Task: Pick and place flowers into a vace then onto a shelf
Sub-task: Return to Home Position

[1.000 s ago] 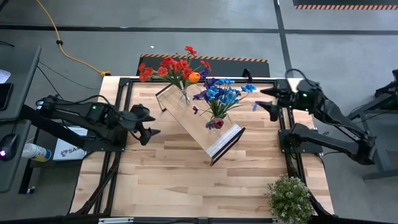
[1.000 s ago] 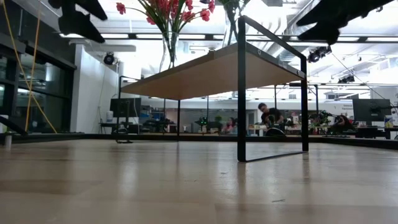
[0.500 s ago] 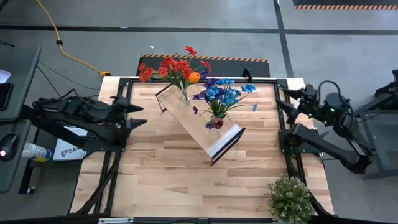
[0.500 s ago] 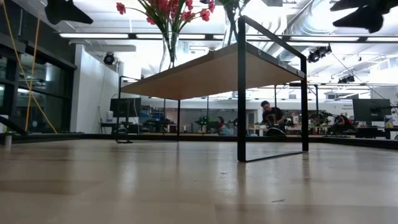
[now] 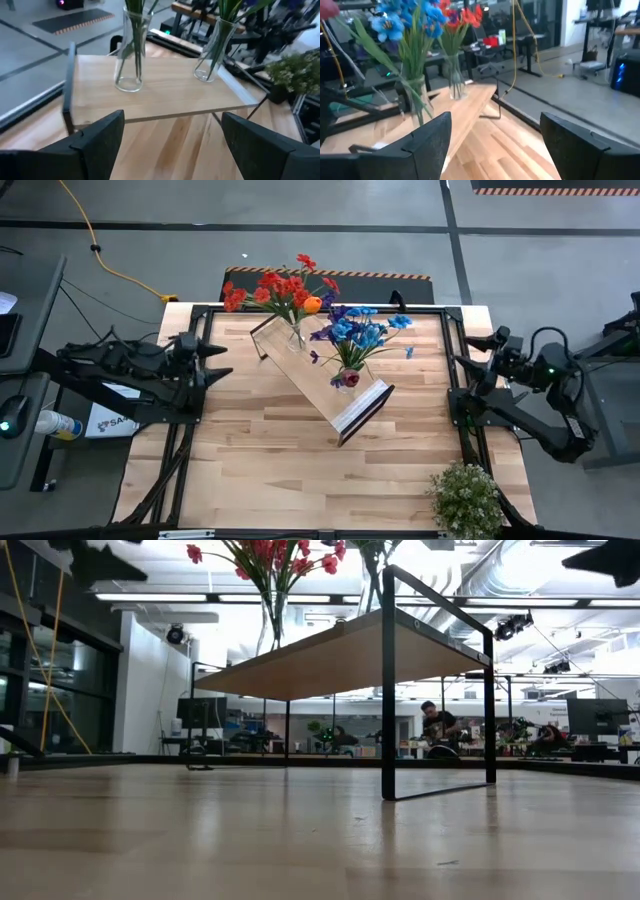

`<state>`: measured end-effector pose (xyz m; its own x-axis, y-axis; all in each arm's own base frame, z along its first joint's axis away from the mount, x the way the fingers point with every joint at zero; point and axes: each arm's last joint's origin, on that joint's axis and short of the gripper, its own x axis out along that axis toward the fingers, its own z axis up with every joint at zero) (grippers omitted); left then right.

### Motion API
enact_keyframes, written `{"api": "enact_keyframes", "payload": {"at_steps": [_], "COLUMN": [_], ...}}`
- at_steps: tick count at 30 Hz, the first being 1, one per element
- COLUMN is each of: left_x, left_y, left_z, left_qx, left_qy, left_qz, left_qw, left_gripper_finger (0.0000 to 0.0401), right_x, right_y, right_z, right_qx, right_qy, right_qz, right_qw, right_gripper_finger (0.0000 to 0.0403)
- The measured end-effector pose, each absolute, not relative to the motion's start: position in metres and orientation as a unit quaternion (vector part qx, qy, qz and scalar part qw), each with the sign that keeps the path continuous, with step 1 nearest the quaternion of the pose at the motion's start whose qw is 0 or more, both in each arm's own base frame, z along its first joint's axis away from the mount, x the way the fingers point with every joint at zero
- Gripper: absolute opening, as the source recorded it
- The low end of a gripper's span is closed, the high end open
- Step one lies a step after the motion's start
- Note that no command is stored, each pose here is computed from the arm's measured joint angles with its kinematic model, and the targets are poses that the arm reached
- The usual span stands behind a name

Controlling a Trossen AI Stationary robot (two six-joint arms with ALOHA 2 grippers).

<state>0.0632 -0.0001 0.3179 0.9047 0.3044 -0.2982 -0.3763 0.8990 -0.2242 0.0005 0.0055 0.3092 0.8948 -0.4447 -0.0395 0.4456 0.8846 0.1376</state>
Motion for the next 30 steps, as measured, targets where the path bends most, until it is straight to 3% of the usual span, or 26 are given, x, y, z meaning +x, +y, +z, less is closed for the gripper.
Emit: {"api": "enact_keyframes", "payload": {"at_steps": [9, 15, 23, 30], "left_x": [0.054, 0.049, 0.067, 0.068], "left_y": [0.0, 0.001, -0.004, -0.005], "left_z": [0.268, 0.254, 0.227, 0.227], "left_qx": [-0.177, -0.144, -0.132, -0.128], "left_qy": [0.055, 0.022, 0.029, 0.021], "left_qz": [0.117, 0.103, 0.099, 0.085], "left_qw": [0.976, 0.984, 0.986, 0.988], "left_gripper_finger": [0.0367, 0.0367, 0.0367, 0.0367], "right_x": [0.003, 0.009, 0.039, 0.053], "right_y": [0.006, 0.004, -0.016, -0.025], "right_z": [0.306, 0.305, 0.276, 0.252], "right_qx": [0.074, 0.074, 0.088, 0.13], "right_qy": [0.006, -0.011, -0.039, -0.032], "right_qz": [-0.204, -0.151, -0.123, -0.121], "right_qw": [0.976, 0.986, 0.988, 0.984], "right_gripper_finger": [0.0293, 0.0293, 0.0293, 0.0293]}}
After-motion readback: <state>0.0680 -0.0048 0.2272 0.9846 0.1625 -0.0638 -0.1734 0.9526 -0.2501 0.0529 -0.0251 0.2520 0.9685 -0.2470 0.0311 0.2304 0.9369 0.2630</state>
